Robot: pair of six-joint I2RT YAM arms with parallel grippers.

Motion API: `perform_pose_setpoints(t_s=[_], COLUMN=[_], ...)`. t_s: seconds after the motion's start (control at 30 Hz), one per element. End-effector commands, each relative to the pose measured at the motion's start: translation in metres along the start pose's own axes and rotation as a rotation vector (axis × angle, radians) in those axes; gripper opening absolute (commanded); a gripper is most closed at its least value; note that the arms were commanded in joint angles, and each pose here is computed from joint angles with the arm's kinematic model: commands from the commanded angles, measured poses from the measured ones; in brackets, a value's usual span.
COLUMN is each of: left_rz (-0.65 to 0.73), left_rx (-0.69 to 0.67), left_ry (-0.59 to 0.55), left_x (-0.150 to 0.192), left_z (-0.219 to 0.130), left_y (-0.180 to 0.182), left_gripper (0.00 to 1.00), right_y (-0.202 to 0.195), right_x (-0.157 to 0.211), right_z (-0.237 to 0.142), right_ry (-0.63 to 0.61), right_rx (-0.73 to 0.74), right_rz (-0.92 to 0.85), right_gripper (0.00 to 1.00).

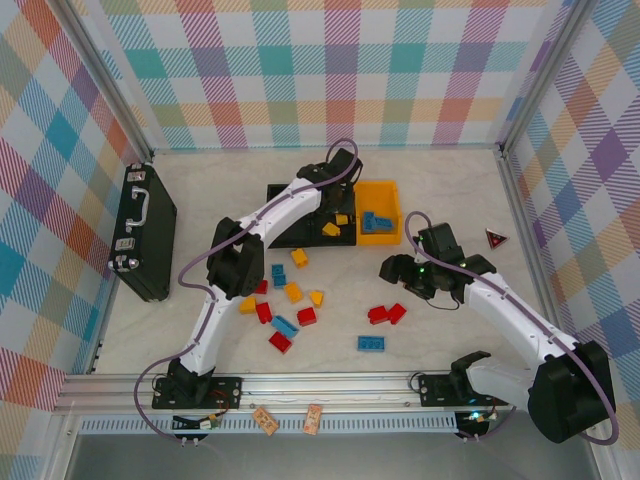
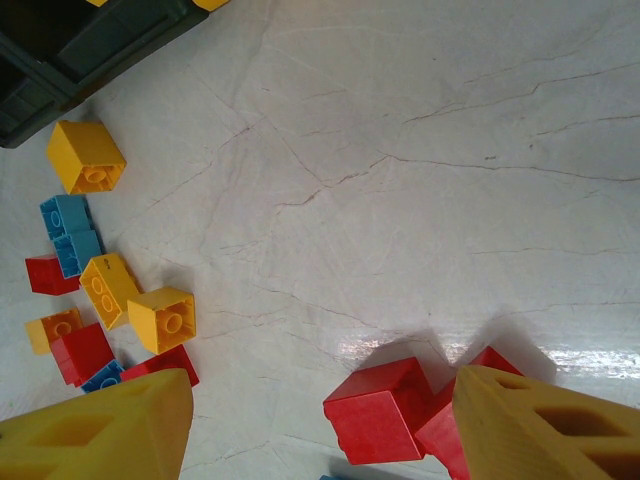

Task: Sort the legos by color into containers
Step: Place the lego in the container.

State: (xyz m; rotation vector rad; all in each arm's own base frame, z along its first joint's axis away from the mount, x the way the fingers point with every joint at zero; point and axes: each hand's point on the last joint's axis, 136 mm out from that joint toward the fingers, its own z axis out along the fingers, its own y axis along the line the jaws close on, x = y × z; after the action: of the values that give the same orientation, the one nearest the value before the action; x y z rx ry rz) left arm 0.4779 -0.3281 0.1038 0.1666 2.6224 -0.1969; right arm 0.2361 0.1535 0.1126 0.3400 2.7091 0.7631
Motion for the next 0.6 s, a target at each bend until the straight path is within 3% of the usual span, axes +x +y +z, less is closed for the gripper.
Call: perform_pose_setpoints(t_s=[0.0, 0.27, 0.57], left_rz=[-0.02, 0.003, -0.027], left_rx=[0.026, 0.097, 0.093], left_ry=[-0.026, -0.064, -0.082], left_x=[-0.009, 0.005, 0.049], left_z=[-0.024, -0.08, -0.131], left_y=[-0.006, -0.017, 0.019], left_gripper=[0.48, 0.49, 0.51], right_y=[0.011, 0.009, 0.012], right_x=[-0.011, -0.01, -0.008], right_z=[-0.009, -0.014, -0.018], right_ry=[-0.033, -0.037, -0.03], right_rx=[-0.023, -0.004, -0.005], right_rz=[-0.018, -0.05, -0.101], right_gripper=[0.7, 0.7, 0.69])
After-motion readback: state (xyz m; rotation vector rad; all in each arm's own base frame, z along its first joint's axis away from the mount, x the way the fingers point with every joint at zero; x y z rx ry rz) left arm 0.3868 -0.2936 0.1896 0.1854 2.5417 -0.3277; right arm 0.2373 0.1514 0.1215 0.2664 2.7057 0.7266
